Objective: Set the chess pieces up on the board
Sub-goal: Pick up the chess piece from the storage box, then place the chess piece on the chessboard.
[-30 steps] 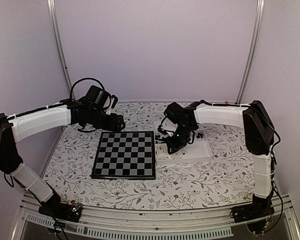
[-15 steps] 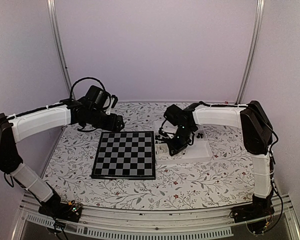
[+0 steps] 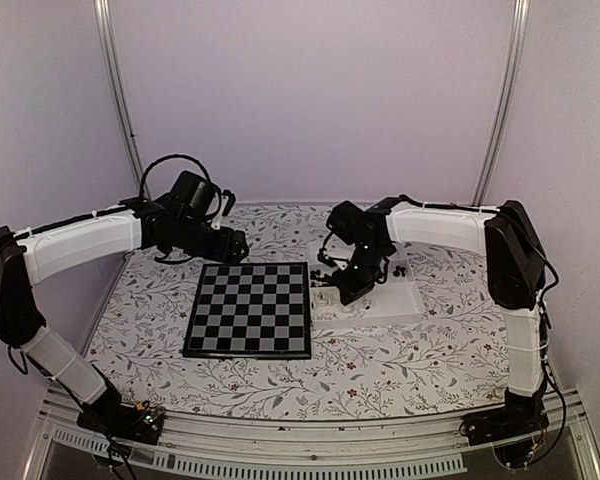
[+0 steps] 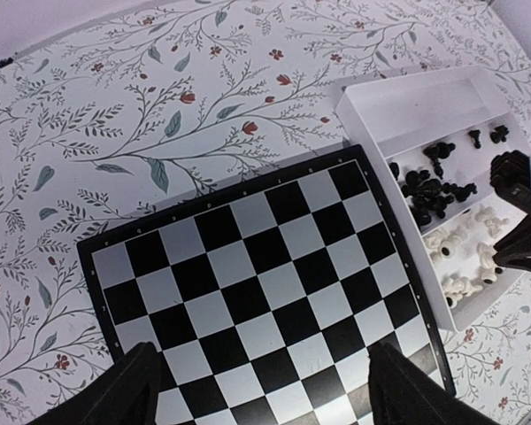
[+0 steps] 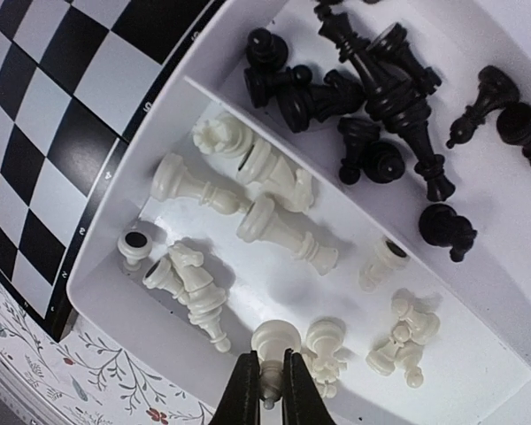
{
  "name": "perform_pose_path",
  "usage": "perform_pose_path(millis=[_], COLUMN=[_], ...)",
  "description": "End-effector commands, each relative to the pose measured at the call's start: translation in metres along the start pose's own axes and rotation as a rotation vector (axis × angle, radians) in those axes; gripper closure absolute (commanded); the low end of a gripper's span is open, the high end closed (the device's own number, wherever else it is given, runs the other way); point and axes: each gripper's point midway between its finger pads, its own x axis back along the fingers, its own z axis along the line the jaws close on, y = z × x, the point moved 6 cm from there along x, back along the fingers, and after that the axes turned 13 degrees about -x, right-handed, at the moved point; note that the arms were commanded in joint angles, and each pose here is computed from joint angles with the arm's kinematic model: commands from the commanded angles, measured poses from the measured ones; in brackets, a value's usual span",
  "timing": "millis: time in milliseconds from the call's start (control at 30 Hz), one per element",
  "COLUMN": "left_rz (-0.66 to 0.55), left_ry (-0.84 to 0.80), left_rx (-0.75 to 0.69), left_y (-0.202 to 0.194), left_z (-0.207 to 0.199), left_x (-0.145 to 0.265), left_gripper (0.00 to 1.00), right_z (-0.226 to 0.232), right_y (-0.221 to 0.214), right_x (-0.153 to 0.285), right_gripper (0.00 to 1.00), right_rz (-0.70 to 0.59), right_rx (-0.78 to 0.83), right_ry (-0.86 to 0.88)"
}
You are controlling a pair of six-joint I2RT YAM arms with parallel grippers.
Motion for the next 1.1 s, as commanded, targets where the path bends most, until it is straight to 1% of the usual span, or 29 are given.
perform_pose_path(millis=[0,100,167,367,533,800,1067], left_rz=[-0.017,-0.018,-0.016,0.018,0.001,0.012,0.019], left_ry=[0.007,0.015,0.014,0.004,-0.005,-0.021,-0.012], left_rx=[0.011,0.023,0.044,0.201,0.229,0.243,0.229], left_y=[-0.003,-0.011,-0.016,-0.041,-0.053,-0.07,-0.076], left_z=[0.004,0.007,0.01,0.035,0.04,0.04,0.039], left_x=[0.009,0.011,0.013,0.01,0.018,0.025,0.031], left_gripper=[0.17,0.17,0.17,0.17,0.17,0.18,0.18], right_z=[0.025,0.049,0.066,0.117,0.15,0.181,0.192], right_y=[0.012,0.015,0.015,0.005,0.002,0.0,-0.008], right_x=[0.056,0.07,0.071,0.058,0.044,0.01,-0.017], right_gripper=[1.0,1.0,1.0,1.0,1.0,1.0,1.0], right_rz=[-0.109,-0.133,-0.14,-0.122,-0.111,-0.066,-0.006], right_rx=[0.025,0.077,0.11,0.22,0.279,0.306,0.306], right_ry=[-0.007,0.0,0.017,0.066,0.104,0.129,0.143])
